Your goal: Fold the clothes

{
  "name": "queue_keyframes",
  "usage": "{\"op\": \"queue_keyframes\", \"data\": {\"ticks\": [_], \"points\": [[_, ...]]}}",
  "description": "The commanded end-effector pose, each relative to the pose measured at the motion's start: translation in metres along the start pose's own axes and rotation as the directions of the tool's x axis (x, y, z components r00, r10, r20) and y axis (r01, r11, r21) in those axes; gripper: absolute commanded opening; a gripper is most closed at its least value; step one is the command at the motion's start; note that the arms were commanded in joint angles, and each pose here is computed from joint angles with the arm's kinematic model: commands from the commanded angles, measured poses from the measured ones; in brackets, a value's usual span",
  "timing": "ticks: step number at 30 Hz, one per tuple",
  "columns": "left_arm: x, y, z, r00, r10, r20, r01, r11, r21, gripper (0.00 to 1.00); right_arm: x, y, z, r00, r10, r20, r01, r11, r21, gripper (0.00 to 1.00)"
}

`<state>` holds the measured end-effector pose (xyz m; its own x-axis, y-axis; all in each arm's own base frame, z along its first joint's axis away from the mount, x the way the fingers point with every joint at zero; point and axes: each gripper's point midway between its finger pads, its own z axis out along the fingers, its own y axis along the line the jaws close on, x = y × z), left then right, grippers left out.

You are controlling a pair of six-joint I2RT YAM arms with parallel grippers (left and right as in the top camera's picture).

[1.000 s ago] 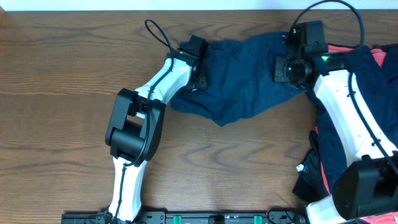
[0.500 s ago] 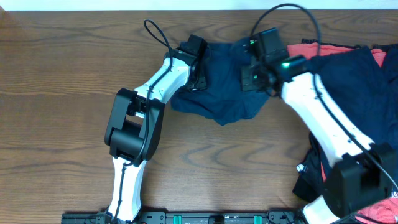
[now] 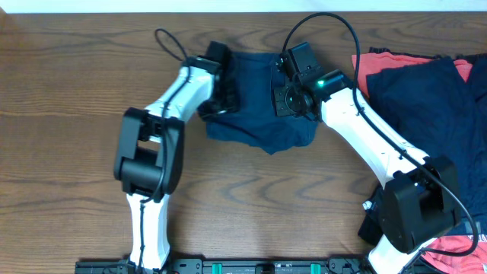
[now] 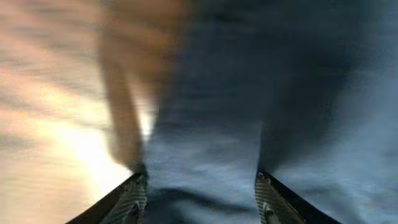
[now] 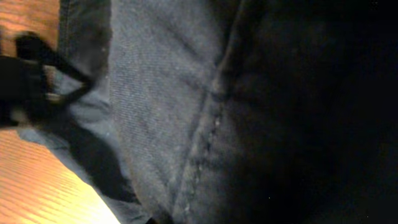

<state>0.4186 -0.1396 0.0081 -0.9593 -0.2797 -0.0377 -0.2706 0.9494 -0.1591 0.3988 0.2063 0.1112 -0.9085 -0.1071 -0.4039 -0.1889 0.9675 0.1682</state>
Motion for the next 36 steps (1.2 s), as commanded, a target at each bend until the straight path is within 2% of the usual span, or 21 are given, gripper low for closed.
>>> {"op": "queue_keyframes", "data": {"ticks": [1, 6, 10, 18, 28, 36], "points": [[-0.013, 0.015, -0.038, 0.998, -0.037, 0.057, 0.035, 0.999, 0.029, 0.59, -0.007, 0.010, -0.004, 1.000, 0.017, 0.017, -0.016, 0.999, -0.030, 0.01], [-0.025, 0.018, -0.100, 0.984, -0.011, 0.180, -0.003, 0.997, 0.076, 0.59, -0.010, 0.011, -0.006, 1.000, 0.016, 0.026, -0.015, 0.999, -0.032, 0.01], [-0.021, 0.026, -0.129, 0.973, -0.017, 0.232, 0.006, 0.999, 0.050, 0.66, -0.014, 0.014, -0.013, 1.000, 0.013, 0.026, -0.012, 0.999, -0.034, 0.01], [-0.006, 0.032, -0.137, 0.980, -0.025, 0.195, 0.019, 0.999, 0.032, 0.65, -0.029, 0.030, -0.035, 0.997, -0.054, 0.058, 0.057, 0.997, -0.044, 0.01], [-0.001, 0.030, -0.169, 0.967, -0.019, 0.255, 0.003, 0.998, 0.062, 0.65, -0.025, 0.028, -0.028, 0.997, -0.063, 0.046, 0.063, 0.998, -0.002, 0.01], [-0.003, 0.029, -0.169, 0.965, -0.019, 0.260, 0.002, 0.998, 0.065, 0.65, -0.026, 0.021, -0.028, 0.997, -0.063, 0.050, 0.061, 0.997, 0.038, 0.01]]}}
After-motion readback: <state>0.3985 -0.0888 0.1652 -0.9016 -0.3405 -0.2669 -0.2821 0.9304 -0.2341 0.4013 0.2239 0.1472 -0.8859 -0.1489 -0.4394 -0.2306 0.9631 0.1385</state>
